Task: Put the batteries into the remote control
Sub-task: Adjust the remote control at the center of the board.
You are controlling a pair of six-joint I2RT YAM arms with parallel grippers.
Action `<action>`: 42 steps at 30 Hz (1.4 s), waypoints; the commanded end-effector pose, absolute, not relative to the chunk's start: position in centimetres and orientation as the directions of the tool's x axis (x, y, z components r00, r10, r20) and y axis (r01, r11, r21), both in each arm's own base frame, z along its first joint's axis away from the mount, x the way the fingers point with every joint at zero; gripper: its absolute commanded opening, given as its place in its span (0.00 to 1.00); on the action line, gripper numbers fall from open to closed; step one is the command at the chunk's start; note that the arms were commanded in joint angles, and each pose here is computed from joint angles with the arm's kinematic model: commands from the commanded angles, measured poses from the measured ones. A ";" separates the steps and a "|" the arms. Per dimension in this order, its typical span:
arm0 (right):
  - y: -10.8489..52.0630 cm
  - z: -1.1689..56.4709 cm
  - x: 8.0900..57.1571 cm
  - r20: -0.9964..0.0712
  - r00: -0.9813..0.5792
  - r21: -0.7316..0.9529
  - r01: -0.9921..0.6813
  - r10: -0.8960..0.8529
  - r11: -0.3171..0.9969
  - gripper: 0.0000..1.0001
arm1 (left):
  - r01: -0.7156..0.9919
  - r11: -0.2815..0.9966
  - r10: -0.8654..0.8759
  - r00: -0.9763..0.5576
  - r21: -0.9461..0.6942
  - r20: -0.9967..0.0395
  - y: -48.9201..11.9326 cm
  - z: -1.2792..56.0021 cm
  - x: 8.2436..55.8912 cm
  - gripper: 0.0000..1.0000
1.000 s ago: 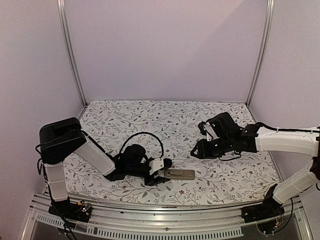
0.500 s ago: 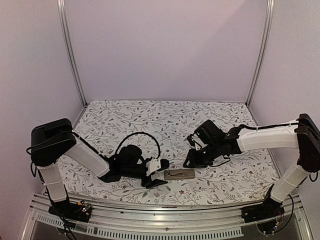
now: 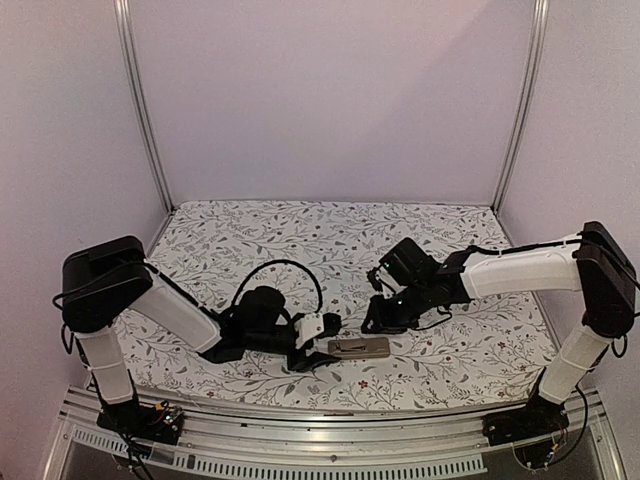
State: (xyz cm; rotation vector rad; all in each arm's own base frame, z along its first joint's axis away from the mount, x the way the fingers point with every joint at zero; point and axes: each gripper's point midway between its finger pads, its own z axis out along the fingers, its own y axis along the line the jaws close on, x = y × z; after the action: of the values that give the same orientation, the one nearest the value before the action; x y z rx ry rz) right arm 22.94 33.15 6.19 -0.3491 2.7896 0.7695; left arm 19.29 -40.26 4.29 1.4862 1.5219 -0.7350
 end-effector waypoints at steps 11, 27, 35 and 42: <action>33.8 4.2 21.7 -0.229 -0.955 0.495 -0.281 -0.189 0.822 0.15 | 0.985 0.117 0.419 0.071 0.131 -0.905 -42.4 5.7 19.9 0.48; 33.6 3.6 20.9 -0.206 -0.960 0.488 -0.270 -0.191 0.830 0.08 | 0.994 0.085 0.452 0.027 0.073 -0.892 -43.0 4.0 19.5 0.55; 33.4 3.3 20.8 -0.202 -0.960 0.481 -0.269 -0.193 0.835 0.07 | 0.996 0.081 0.477 0.001 0.045 -0.879 -43.1 2.7 19.6 0.55; 33.4 3.2 20.6 -0.198 -0.960 0.476 -0.272 -0.199 0.836 0.05 | 0.997 0.073 0.487 -0.010 0.029 -0.873 -43.4 2.3 19.5 0.53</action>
State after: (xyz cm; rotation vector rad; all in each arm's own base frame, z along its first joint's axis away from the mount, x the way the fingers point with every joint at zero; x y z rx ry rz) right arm 21.21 33.75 4.16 -0.3664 2.8460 0.8058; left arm 19.79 -42.96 2.58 1.4986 1.5837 -0.8336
